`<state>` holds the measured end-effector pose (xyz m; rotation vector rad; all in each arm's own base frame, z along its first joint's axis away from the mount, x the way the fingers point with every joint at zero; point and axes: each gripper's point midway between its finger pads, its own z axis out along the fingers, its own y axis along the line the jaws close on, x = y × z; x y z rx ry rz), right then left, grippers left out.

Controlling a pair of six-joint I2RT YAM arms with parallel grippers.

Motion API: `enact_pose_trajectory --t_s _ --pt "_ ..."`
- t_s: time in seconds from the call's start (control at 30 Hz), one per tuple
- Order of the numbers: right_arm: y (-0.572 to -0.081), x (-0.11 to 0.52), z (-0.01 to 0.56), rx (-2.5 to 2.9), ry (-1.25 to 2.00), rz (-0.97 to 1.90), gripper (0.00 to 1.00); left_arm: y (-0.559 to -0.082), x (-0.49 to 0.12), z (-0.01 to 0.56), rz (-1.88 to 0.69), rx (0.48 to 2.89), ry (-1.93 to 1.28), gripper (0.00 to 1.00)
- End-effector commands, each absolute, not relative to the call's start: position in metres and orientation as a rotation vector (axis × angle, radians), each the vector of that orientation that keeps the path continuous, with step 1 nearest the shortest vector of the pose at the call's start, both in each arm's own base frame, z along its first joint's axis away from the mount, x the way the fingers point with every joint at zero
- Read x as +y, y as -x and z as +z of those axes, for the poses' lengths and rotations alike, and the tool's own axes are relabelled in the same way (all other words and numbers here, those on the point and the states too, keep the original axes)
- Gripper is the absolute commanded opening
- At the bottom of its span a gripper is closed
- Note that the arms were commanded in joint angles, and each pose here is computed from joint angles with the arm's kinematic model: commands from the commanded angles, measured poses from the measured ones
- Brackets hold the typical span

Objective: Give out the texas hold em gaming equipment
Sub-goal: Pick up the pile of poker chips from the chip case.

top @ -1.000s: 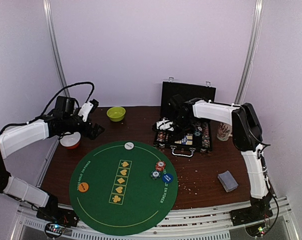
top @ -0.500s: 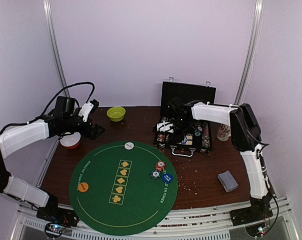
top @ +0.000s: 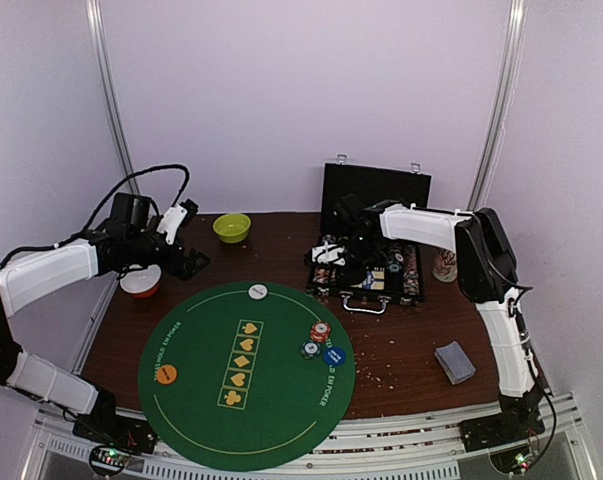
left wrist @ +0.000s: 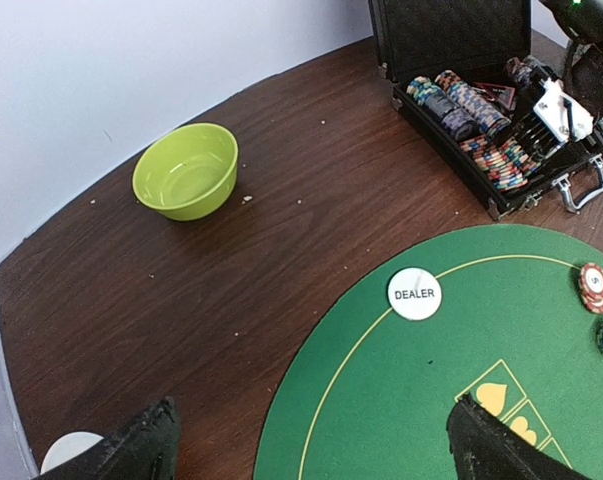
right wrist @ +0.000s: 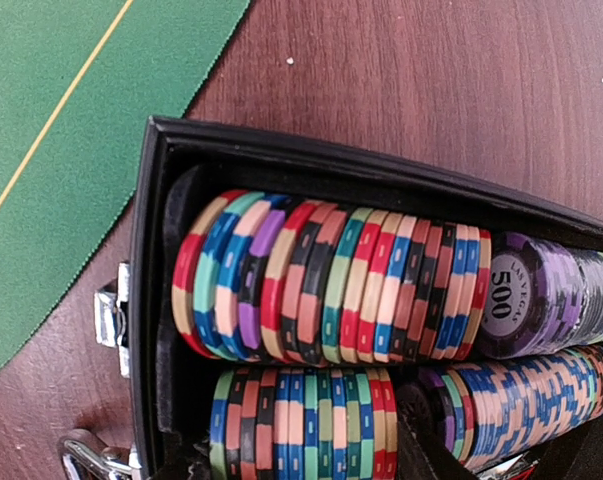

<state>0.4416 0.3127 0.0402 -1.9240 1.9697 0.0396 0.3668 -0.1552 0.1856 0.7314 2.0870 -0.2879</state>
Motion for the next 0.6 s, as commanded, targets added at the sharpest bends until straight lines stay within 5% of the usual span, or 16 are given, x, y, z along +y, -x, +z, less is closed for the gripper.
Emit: enact_pose_trajectory --t_s 0.0,0.1,0.57 --pt "-0.414 0.289 0.013 2.125 2.013 0.067 0.11 -0.37 -0.156 0.193 -0.294 2.032 -0.742 0.97" --pt "-0.421 0.294 0.032 2.129 1.929 0.057 0.0 -0.369 -0.159 0.195 -0.304 2.014 -0.754 0.97" --pt "-0.448 0.324 0.157 2.141 1.273 0.273 0.0 -0.354 -0.173 0.216 -0.386 1.87 -0.827 0.95"
